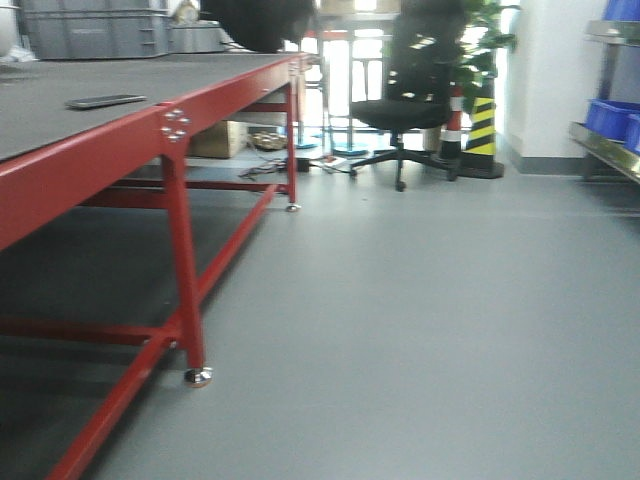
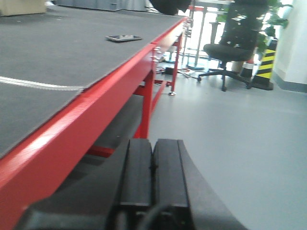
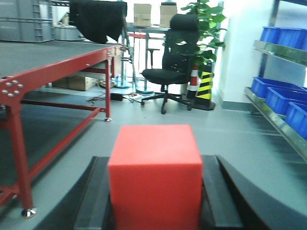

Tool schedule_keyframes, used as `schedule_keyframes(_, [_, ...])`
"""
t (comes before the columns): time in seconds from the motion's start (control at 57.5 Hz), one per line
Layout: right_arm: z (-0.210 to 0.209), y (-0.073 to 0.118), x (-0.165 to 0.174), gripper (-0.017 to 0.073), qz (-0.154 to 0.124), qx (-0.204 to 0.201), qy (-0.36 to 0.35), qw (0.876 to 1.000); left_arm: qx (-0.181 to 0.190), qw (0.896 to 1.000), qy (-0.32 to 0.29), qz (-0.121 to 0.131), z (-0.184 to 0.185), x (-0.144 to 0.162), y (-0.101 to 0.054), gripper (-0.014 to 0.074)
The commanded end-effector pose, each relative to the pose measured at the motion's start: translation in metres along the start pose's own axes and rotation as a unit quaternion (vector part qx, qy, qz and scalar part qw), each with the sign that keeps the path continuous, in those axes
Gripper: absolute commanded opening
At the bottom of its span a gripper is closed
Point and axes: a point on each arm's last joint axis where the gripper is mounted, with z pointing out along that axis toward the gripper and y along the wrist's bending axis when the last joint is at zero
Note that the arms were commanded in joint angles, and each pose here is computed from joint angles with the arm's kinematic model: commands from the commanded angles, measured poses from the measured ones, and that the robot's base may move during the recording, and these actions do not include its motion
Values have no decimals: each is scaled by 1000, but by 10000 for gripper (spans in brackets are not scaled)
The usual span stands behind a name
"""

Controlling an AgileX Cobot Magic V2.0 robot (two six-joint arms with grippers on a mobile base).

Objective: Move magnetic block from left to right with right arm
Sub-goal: 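Drive the base away from the table holding the cube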

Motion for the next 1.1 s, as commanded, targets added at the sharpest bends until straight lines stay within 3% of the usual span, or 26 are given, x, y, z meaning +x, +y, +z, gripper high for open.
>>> schedule_keyframes(0.0, [0,0,-18,233,-9,1,-59,998,1,999,-41,-4,0,-5,0,-117])
schedule_keyframes(1.079, [0,0,-18,233,-9,1,-59,998,1,999,-41,-4,0,-5,0,-117])
